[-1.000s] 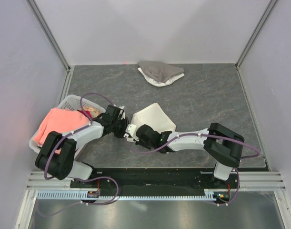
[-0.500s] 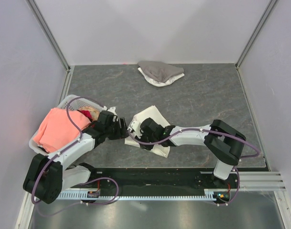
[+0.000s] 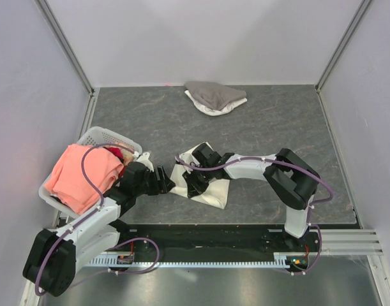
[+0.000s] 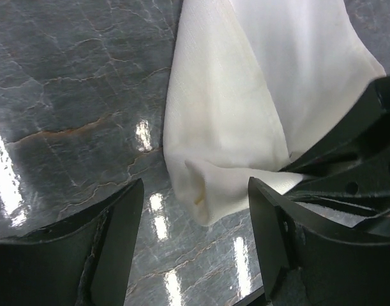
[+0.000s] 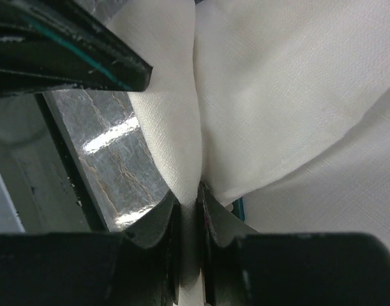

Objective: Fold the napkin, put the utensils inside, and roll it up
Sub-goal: Roll the napkin with the utensil

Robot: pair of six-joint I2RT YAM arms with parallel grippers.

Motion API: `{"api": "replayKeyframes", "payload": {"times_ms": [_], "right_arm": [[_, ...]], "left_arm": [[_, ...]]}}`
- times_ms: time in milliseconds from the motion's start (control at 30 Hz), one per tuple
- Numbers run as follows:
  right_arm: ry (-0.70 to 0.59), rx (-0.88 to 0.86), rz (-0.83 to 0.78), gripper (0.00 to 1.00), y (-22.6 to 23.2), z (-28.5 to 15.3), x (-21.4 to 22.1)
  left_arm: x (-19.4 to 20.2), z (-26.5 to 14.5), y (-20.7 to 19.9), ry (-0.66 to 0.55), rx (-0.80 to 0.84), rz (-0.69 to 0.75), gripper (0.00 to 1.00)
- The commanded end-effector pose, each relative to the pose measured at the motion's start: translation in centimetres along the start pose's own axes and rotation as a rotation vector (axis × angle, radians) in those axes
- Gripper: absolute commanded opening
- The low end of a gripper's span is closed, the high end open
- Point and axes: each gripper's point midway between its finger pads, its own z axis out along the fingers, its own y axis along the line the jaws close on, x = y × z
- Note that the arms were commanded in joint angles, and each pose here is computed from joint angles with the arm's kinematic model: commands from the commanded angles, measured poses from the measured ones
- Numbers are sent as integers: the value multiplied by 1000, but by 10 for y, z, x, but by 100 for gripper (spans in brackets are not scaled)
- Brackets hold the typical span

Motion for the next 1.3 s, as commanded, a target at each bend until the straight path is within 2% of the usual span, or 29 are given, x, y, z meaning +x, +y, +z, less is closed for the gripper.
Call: {"api": "replayKeyframes", "payload": {"times_ms": [0, 300, 567, 667, 700, 800, 933, 1100, 1167, 1267], "right_arm": [[138, -89, 153, 20, -1, 7, 34], [164, -159, 258, 20, -12, 13, 37], [181, -186, 301, 21, -19, 18, 41], [172, -187, 302, 23, -20, 16, 37], [168, -185, 305, 24, -20, 15, 35], [141, -163, 290, 30, -20, 8, 24], [81, -118, 248, 46, -16, -11, 2], [-7, -38, 169, 60, -11, -41, -22], [-34, 38, 127, 66, -17, -52, -25], [-99, 187, 49, 70, -25, -78, -33]], "left_arm": [[-12, 4, -19, -56, 102, 4, 73], [-10, 11, -12, -67, 82, -4, 63], [-8, 21, -7, -57, 70, -7, 46], [-5, 27, -1, -20, 25, -20, 25], [-4, 28, 0, -7, 14, -27, 14], [-2, 32, 3, 46, -25, -32, 2], [-4, 32, -1, 86, -27, -30, 2], [4, 31, 1, 162, -57, -27, 2], [2, 31, -2, 183, -57, -26, 2], [4, 32, -2, 222, -71, -29, 2]]}}
